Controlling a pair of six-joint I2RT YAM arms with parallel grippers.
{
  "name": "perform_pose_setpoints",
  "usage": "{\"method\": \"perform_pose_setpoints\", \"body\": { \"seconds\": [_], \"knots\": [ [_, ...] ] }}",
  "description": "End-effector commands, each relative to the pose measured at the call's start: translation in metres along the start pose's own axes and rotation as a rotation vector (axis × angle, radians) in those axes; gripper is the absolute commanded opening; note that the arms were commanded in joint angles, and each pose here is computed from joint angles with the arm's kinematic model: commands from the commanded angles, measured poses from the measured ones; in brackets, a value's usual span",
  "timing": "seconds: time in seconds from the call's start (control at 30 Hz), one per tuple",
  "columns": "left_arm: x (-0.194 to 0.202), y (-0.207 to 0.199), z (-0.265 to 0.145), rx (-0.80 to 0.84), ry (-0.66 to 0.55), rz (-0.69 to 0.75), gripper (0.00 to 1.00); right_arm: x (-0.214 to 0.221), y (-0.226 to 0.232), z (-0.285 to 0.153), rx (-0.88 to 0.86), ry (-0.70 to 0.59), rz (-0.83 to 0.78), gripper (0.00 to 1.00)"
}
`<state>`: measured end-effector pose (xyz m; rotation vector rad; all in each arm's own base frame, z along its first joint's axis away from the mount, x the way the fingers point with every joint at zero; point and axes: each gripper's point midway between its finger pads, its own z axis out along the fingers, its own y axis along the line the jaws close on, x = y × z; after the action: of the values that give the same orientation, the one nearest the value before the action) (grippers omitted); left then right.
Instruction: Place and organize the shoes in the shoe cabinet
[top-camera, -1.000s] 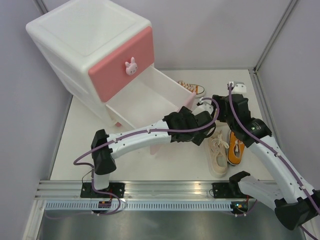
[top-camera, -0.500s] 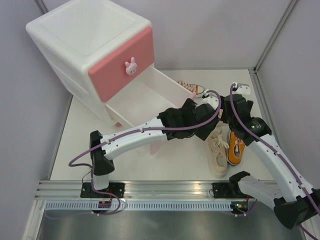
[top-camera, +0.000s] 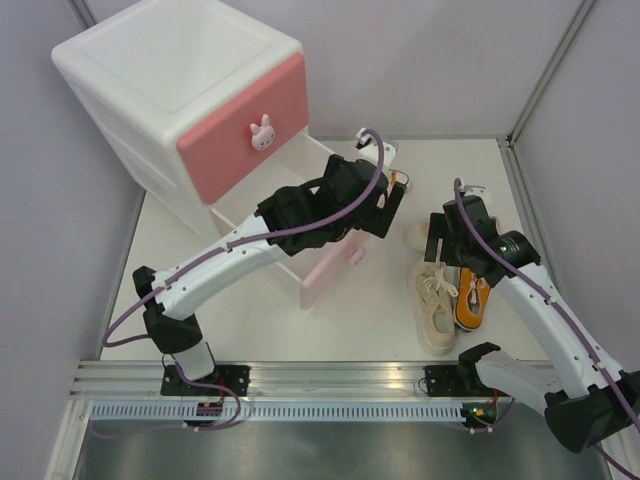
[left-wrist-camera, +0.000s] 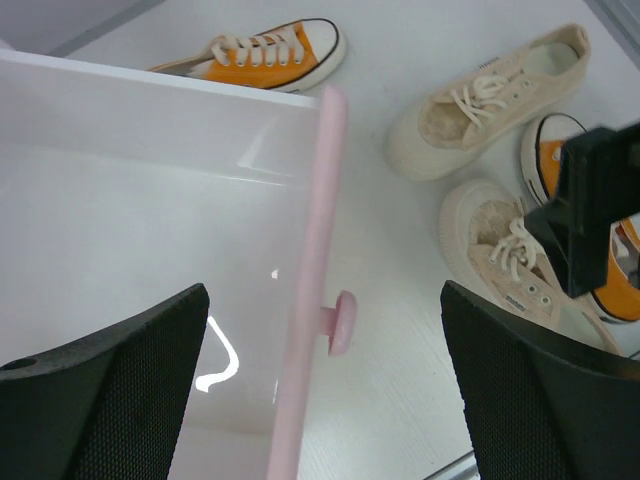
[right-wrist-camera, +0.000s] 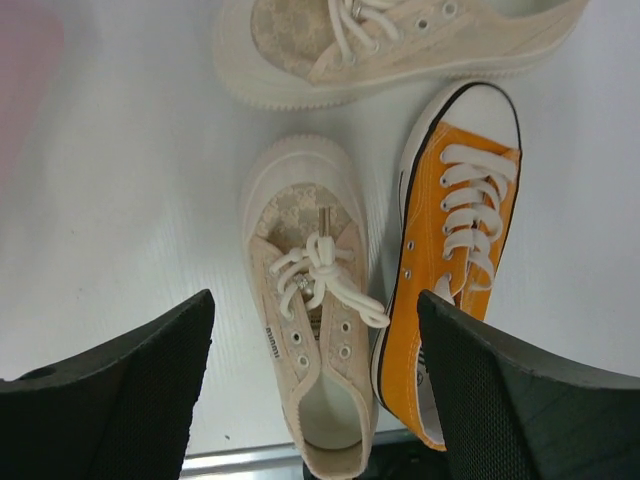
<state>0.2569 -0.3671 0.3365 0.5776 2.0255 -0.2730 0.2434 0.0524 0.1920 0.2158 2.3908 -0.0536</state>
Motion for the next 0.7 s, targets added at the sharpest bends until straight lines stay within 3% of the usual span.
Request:
{"method": "perform_pose_setpoints", "body": {
  "seconds": [0.0, 0.1, 0.47, 0.67],
  "knots": [
    [-0.027, 0.037, -0.019, -0.056, -0.071, -0.115, 1.0, 0.035, 0.003, 0.005, -0.018, 0.162, -0.035, 0.86],
    [-0.023, 0.063, -0.017, -0.094, -0.046, -0.162, 1.0, 0.051, 0.006, 0.008, -0.032, 0.229, -0.035, 0.85],
    [-0.019, 0.097, -0.024, -0.123, -0.025, -0.207, 1.0, 0.126, 0.019, 0.016, -0.118, 0.535, -0.05, 0.73],
    [-0.026, 0.101, -0.03, -0.114, -0.045, -0.194, 1.0, 0.152, 0.017, 0.025, -0.117, 0.574, -0.006, 0.62]
  ]
}}
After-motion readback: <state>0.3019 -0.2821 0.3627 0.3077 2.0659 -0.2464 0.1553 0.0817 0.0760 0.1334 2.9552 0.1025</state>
